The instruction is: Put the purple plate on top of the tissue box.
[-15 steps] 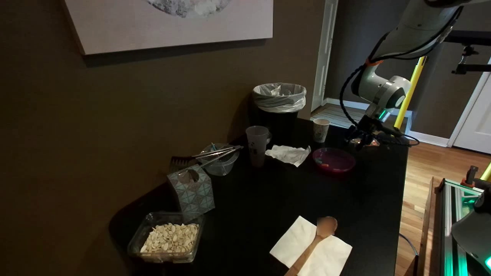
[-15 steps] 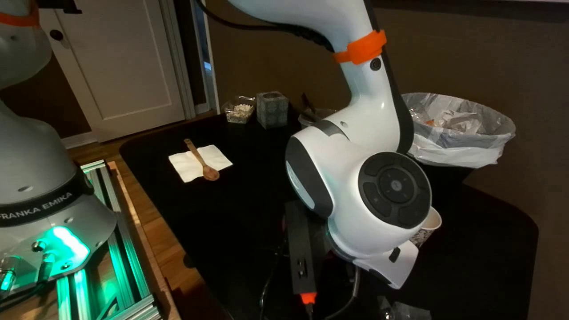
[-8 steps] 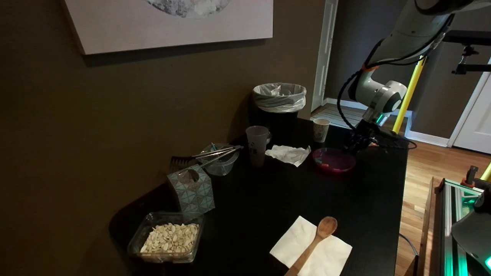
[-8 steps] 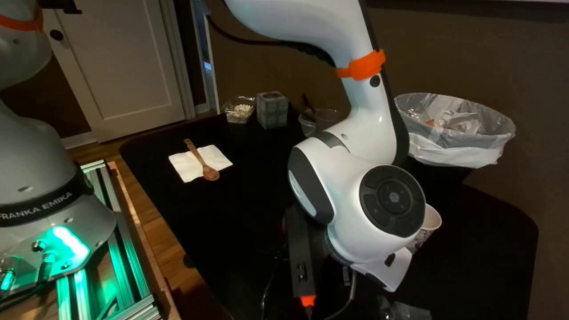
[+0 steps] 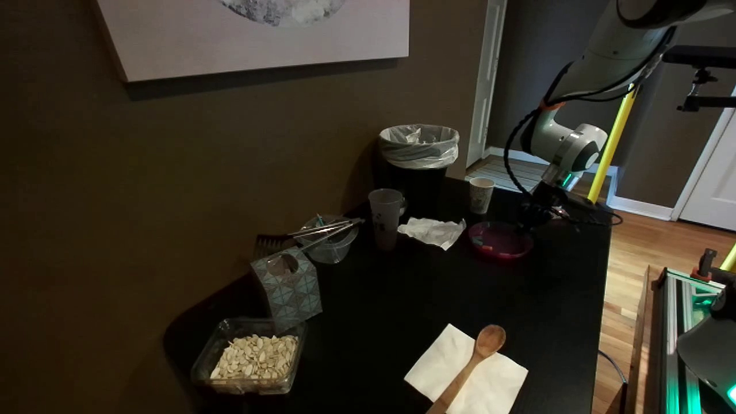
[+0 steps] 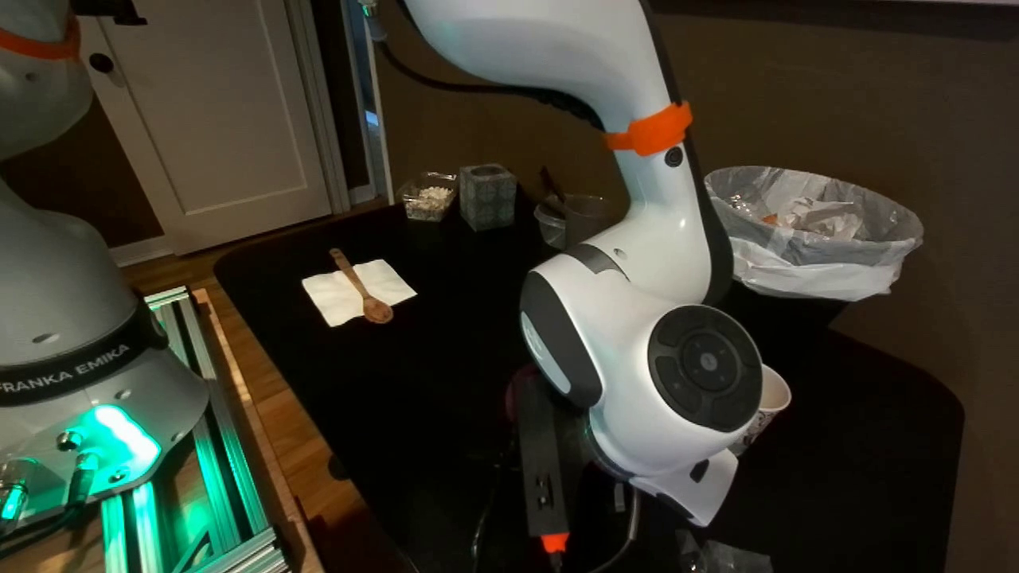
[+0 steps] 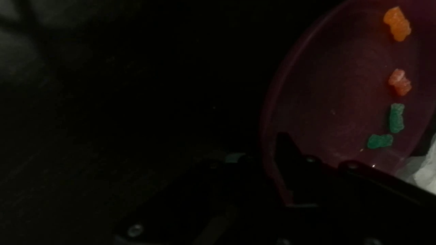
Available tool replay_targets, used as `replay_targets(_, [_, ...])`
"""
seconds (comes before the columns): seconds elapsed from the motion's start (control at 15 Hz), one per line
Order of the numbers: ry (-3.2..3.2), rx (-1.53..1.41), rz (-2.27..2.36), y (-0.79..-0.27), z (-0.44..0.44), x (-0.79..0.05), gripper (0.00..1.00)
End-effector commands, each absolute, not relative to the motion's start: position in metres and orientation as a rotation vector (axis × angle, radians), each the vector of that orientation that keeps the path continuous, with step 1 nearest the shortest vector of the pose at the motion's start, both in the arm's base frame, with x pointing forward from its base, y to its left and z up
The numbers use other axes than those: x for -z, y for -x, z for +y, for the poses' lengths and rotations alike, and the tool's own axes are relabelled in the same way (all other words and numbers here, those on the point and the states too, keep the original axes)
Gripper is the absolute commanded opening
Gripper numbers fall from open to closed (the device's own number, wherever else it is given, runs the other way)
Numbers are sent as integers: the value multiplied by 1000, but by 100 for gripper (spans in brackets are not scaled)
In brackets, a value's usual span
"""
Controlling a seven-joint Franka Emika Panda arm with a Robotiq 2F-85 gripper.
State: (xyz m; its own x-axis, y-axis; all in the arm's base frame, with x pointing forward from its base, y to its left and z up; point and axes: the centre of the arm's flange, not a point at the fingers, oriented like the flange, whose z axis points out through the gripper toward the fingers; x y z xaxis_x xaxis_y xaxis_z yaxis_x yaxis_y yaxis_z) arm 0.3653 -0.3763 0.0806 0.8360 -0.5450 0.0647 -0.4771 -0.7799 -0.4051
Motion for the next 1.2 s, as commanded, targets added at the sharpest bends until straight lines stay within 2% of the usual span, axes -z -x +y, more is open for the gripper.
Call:
replay_targets(0.0, [2657,265,760,-368,-378,-74,0])
replay_targets(0.73, [2673,330,623,-356,-376,-128,1])
replay_targets(1.13, [2773,179,450,-329,-342,-152,1])
